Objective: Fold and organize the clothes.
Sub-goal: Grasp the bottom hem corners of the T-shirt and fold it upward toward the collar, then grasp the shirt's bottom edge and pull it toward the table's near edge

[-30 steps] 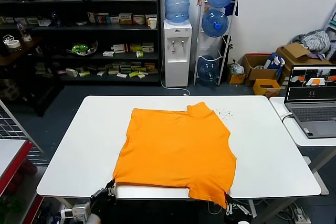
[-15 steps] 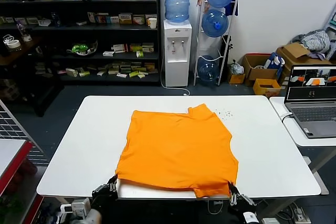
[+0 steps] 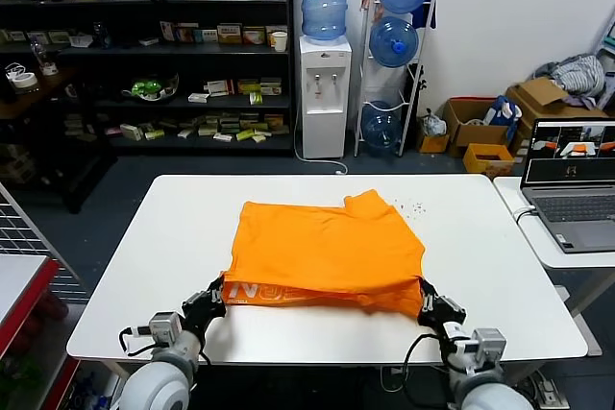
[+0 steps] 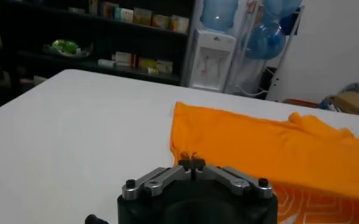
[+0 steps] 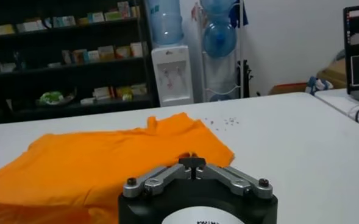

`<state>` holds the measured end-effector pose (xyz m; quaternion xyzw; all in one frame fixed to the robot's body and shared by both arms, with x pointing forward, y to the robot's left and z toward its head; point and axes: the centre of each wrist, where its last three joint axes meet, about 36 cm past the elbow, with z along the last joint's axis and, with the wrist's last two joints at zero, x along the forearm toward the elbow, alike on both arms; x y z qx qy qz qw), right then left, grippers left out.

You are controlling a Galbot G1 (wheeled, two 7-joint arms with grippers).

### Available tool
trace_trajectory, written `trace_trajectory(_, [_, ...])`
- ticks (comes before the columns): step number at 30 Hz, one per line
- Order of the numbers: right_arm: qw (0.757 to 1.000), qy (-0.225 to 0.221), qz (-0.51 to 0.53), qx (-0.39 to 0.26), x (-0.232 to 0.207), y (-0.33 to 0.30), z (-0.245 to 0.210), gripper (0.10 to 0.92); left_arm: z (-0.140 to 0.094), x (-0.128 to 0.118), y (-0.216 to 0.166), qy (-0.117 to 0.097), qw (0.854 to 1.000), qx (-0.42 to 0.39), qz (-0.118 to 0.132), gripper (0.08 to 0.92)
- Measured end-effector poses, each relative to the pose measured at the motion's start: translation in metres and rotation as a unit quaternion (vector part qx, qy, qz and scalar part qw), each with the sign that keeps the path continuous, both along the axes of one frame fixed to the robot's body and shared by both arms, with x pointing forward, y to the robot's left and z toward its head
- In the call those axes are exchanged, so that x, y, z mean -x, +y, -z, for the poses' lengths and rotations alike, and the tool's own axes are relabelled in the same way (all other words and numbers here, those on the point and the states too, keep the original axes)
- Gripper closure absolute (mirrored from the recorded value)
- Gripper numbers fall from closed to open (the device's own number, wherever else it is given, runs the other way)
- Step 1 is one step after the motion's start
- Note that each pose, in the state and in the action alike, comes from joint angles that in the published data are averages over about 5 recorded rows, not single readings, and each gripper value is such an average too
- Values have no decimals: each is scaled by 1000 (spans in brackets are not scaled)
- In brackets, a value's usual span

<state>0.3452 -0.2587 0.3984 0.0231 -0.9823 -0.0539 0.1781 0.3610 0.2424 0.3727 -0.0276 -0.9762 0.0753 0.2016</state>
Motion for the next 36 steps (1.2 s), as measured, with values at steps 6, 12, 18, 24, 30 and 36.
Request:
trace_trajectory(6, [1000, 0, -5, -1, -24, 4, 3, 898, 3, -21, 0, -7, 1000, -12, 1, 909])
trace_trajectory(12, [1000, 2, -12, -3, -42, 12, 8, 898, 6, -36, 0, -13, 1000, -22, 3, 909])
trace_trajectory(18, [1000, 2, -20, -5, -57, 20, 12, 897, 9, -47, -2, -16, 1000, -25, 2, 905])
trace_trajectory(24, [1000, 1, -27, -6, -67, 22, 15, 780, 13, -56, -2, -14, 999, -32, -2, 778])
trace_trajectory(30, [999, -5, -36, 8, -63, 13, 15, 606, 15, -54, 5, -9, 999, -43, -7, 605])
trace_trajectory(36, [999, 3, -41, 30, -45, -8, 21, 433, 13, -37, 13, -3, 999, -49, -5, 432])
